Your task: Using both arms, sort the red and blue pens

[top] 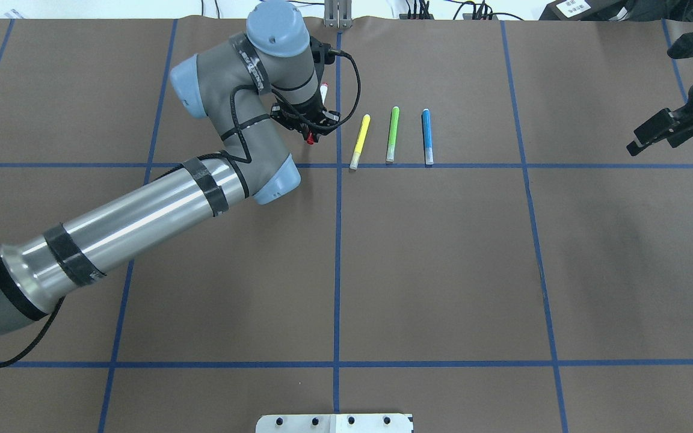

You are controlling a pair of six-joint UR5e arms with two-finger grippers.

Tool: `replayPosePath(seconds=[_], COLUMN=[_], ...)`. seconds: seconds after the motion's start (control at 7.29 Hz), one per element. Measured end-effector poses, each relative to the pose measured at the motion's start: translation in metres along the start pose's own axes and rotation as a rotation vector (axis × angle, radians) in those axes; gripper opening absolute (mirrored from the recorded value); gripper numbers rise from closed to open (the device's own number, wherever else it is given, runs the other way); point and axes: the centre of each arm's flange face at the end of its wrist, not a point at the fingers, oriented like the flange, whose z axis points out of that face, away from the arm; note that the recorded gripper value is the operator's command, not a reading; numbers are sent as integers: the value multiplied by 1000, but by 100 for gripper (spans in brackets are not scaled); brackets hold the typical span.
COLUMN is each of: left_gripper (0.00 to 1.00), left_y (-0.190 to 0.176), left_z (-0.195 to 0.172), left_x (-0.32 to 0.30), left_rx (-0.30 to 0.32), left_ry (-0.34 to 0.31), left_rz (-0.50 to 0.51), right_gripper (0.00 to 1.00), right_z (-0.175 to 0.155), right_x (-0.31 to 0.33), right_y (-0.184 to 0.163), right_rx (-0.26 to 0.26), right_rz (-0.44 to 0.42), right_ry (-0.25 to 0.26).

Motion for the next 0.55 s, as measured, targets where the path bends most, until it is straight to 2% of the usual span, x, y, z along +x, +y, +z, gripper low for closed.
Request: replayPosePath(seconds=[0.27,0.55], left_gripper=[0,0], left_y=[6,33], left_z=[-32,-59], left_x=[-57,-138], left_rx=[-19,-19], left_ry=[53,89], left_rz=[-35,-71], right_gripper=[100,100], right_z=[12,31], right_x=[-54,-111], right_y=[-23,-41], right_rx=[-7,-18], right_rz=[49,76], right_ry=[-4,-3])
